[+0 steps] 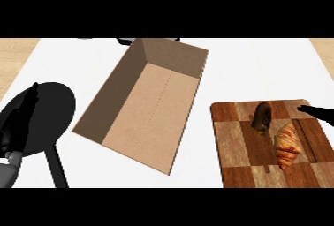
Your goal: Pick the croissant from the cutting board and place it in the cardboard box
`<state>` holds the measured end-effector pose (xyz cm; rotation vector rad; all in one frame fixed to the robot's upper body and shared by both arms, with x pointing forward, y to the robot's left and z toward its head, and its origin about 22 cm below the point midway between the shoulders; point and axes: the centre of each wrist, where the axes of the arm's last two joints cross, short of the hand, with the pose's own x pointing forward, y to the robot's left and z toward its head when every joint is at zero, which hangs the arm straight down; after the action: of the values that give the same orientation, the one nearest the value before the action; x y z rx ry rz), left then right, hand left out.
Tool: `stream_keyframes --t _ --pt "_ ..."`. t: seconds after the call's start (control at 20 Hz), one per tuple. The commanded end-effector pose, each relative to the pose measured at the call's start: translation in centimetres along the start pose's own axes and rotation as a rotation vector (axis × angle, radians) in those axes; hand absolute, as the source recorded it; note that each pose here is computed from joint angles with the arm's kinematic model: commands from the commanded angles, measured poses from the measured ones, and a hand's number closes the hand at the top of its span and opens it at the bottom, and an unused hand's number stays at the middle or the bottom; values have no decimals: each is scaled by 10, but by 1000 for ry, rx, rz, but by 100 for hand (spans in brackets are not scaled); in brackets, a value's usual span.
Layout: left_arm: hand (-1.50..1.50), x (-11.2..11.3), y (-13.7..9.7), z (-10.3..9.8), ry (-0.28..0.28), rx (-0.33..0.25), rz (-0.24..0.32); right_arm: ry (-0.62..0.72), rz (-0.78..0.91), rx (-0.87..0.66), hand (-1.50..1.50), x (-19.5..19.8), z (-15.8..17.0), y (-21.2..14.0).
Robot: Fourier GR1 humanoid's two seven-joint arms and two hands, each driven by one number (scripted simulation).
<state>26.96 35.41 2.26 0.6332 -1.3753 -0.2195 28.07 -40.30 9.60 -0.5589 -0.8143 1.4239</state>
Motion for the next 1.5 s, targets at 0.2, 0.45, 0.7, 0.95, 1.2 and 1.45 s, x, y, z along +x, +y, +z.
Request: stream_keyframes --t 0.2,0.45,0.7,0.95,1.2,1.45 --pt "0 1 1 7 15 22 -3 81 87 107 -150 42 -47 -4" --pt "0 -5 7 5 12 19 -8 76 91 131 -150 28 -59 6" --pt "0 -16 -1 1 26 8 20 91 94 132 -150 45 -59 15" --pt "0 -16 1 -2 25 6 -11 22 60 153 -150 55 -57 6" --pt "0 -12 -1 14 8 20 3 -34 35 140 -150 80 -62 21" --pt "0 -19 -14 20 8 17 -12 -62 39 136 -150 80 -57 12"
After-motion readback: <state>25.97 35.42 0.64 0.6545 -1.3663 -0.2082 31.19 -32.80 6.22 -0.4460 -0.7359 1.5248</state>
